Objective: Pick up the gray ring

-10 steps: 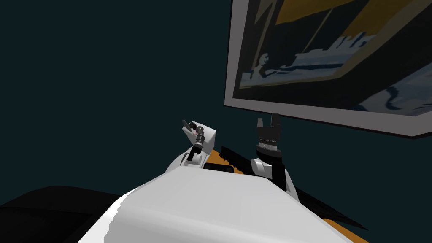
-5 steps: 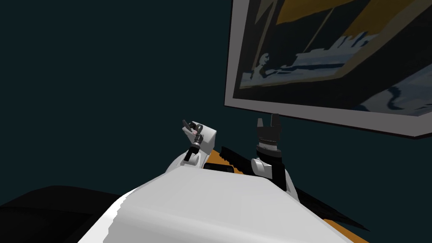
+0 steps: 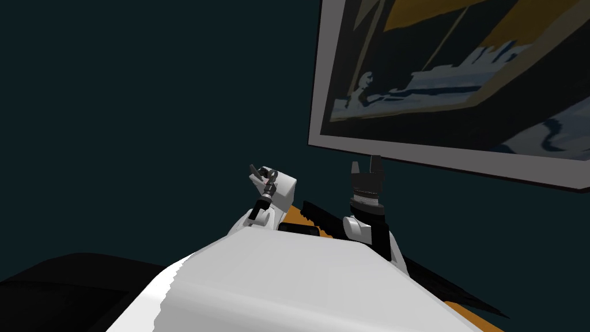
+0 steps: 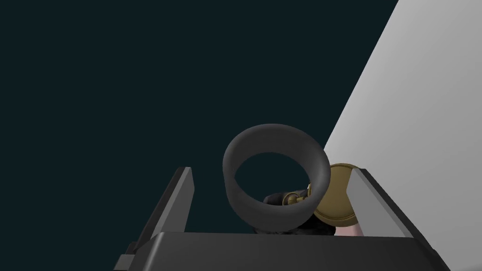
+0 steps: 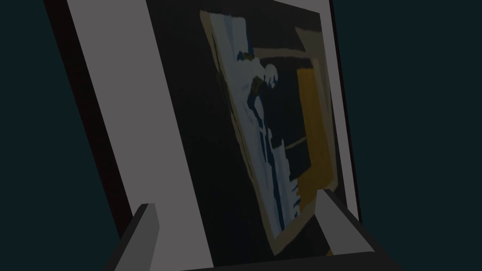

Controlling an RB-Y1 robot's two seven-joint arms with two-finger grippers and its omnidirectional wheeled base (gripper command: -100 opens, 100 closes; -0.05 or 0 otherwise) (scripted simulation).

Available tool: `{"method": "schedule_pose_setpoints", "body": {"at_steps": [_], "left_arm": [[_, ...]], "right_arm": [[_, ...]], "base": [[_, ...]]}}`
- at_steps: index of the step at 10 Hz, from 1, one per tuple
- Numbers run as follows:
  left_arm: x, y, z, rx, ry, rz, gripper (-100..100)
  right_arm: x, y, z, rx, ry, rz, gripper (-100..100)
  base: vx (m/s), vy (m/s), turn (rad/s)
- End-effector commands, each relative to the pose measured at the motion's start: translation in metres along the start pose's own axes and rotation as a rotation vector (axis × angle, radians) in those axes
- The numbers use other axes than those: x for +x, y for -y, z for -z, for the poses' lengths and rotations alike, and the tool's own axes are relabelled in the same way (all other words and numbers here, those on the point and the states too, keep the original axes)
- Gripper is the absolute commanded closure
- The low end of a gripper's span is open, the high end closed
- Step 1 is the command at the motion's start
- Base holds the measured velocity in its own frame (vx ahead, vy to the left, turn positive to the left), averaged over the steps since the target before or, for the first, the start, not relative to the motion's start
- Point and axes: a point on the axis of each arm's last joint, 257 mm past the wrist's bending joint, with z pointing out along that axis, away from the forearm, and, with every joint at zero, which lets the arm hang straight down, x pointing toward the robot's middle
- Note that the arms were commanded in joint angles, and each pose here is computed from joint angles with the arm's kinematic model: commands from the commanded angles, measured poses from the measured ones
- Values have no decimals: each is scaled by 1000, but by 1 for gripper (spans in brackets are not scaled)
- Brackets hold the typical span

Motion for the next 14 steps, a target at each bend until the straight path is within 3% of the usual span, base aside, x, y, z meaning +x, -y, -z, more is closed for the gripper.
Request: {"method": "schedule_pose_setpoints", "body": {"at_steps": [1,6,7,8,9,10,11,14], "left_arm": [[4,6,-1,-1,4,21,-100],[18,14,-6,19,47,120,-100],[17,13,-5,17,41,108,-100],[17,14,-5,17,42,110,0],[17,21,-6,18,43,109,-100],[17,18,-6,19,42,109,-100],[17,18,-6,18,43,109,100],[17,18,-6,18,43,109,100]], "right_arm": [[0,0,0,0,0,0,0],[0,0,0,0,0,0,0],[0,0,0,0,0,0,0],[0,0,0,0,0,0,0],[0,0,0,0,0,0,0],[0,0,0,0,0,0,0],[0,0,0,0,0,0,0],[0,0,0,0,0,0,0]], "base": [[20,8,-6],[10,20,2],[0,0,0],[0,0,0],[50,-24,24],[26,-15,13],[0,0,0],[0,0,0]]}}
